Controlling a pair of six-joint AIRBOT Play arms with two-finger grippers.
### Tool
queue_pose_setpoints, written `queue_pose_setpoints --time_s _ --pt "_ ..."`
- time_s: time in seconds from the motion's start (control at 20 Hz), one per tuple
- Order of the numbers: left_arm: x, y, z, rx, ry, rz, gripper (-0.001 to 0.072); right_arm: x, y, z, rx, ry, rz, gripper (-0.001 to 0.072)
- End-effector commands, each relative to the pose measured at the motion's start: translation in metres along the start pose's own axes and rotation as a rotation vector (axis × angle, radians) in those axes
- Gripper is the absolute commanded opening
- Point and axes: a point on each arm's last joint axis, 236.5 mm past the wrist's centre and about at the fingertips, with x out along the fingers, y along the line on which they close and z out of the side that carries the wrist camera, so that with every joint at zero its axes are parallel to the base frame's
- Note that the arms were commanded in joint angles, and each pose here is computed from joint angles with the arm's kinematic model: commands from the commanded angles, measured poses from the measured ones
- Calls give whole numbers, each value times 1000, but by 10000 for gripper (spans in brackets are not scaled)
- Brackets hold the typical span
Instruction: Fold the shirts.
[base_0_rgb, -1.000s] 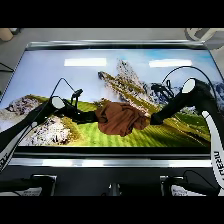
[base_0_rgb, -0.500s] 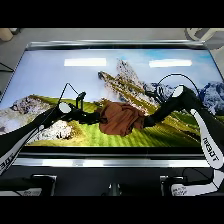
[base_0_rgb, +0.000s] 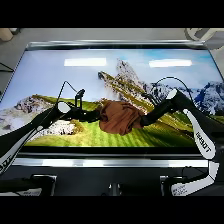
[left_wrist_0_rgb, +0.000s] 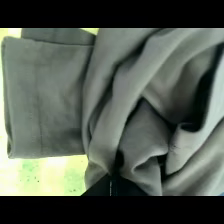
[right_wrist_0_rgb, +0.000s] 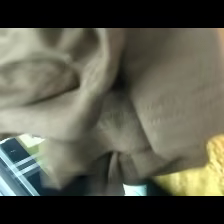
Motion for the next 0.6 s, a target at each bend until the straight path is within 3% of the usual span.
queue_pose_setpoints --time_s 0.0,0.1,0.25,0.4,0.55 --pt "-5 -5 2 16 -13 -7 26 13 24 5 -48 28 29 26" --pt "-20 -15 15 48 -74 -17 25 5 36 4 -91 30 32 24" --pt "-96 -57 64 252 -294 -5 25 -66 40 26 -215 -102 -144 24" --pt "-228 -140 102 462 -607 -53 24 -203 91 66 -434 -384 -440 24" --pt "-404 -238 88 623 -997 -184 24 -382 203 68 -641 -858 -818 24"
